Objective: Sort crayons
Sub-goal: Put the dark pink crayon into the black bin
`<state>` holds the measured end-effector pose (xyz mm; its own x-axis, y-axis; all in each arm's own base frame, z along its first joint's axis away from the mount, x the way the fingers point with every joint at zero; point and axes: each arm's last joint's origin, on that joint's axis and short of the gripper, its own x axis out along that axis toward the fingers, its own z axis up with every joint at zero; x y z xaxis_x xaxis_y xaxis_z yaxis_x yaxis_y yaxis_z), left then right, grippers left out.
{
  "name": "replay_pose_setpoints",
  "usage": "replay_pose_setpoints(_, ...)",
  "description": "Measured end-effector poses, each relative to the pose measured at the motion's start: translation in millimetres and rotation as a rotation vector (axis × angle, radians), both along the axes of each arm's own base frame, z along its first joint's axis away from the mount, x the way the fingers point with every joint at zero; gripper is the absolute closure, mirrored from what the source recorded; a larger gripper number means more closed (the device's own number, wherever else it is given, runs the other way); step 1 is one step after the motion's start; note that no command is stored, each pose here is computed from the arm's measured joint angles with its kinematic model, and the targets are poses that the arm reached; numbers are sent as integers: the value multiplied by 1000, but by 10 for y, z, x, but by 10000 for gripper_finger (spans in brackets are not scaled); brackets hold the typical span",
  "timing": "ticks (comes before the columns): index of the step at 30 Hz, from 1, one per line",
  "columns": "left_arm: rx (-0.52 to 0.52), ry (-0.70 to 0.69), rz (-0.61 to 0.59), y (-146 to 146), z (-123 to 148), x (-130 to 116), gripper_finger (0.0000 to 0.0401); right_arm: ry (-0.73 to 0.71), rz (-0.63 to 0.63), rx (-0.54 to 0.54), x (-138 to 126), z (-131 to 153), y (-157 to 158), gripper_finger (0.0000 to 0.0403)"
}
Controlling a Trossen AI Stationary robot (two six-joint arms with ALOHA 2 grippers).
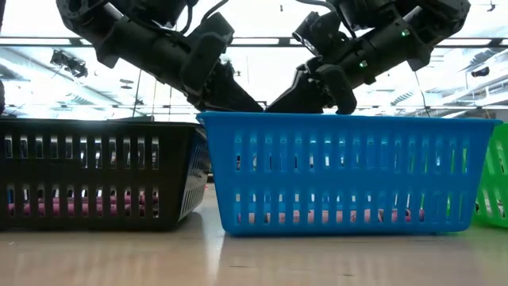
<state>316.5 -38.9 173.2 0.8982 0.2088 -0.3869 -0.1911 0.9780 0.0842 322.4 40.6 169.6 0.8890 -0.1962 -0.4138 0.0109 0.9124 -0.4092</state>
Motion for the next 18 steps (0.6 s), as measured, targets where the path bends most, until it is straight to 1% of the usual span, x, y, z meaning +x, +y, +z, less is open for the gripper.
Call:
replay_pose_setpoints(6,1,1,3,2,-1,0,369,-8,-6,8,2,5,0,378)
replay_pose_setpoints(11,1,8,4,3,-6,-3,367,-23,-50,30,-6,24,4,378)
replay_pose_setpoints(15,-6,21,-1,-16,38,-42,365,-94,-111,36,-16,275,33,378)
replay_pose_setpoints(18,-7,37,-10,-38,120,-109,365,-67,-140,7,-86,365,34,378)
